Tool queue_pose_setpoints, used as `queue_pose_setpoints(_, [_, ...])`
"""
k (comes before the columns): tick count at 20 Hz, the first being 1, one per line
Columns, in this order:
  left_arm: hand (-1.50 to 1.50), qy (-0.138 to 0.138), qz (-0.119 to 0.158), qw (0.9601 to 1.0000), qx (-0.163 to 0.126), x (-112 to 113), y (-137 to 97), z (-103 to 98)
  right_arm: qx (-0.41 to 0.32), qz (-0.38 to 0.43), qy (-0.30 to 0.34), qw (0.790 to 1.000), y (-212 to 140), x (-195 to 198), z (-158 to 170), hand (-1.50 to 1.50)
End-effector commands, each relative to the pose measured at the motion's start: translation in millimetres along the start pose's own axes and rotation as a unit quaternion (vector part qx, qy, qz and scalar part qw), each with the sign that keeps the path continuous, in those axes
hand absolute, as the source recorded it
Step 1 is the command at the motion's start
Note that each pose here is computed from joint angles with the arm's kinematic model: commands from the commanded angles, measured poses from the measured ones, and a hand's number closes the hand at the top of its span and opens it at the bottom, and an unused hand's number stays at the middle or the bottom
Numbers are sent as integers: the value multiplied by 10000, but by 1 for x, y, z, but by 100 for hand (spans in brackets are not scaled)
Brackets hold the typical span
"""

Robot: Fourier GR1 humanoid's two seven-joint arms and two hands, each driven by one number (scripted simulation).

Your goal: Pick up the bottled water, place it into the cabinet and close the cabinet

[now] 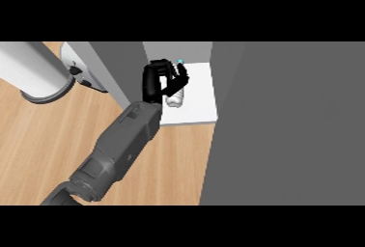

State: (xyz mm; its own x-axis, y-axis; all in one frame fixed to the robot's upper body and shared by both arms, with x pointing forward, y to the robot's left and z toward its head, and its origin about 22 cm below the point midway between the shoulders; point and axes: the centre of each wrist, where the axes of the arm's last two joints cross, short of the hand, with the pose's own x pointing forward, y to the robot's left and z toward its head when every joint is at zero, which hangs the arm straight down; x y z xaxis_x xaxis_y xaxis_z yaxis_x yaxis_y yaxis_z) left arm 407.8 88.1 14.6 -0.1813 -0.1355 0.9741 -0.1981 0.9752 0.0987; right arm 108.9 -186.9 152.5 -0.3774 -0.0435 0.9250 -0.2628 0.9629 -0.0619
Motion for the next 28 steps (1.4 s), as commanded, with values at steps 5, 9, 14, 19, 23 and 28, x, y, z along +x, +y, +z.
queue_pose_setpoints(5, [150,-89,-563,9982,190,-3,5,-9,162,-159,-120,9997,0,22,19,-150])
queue_pose_setpoints(9, [-150,-172,-635,9978,58,-4,7,-12,94,-153,-169,9997,-4,14,8,-150])
queue_pose_setpoints(14, [-150,-161,-495,9986,128,9,3,-21,150,-120,-175,9997,-10,17,7,-150])
queue_pose_setpoints(19, [-150,-143,-277,9994,114,5,17,-27,147,-150,-129,9997,-7,1,8,-150])
queue_pose_setpoints(23, [-150,-231,-302,9993,6,2,26,-30,157,-263,-189,9994,-2,12,12,-150])
queue_pose_setpoints(28, [-150,-390,-290,9986,-211,14,2,-26,103,-247,-268,9993,0,5,6,-150])
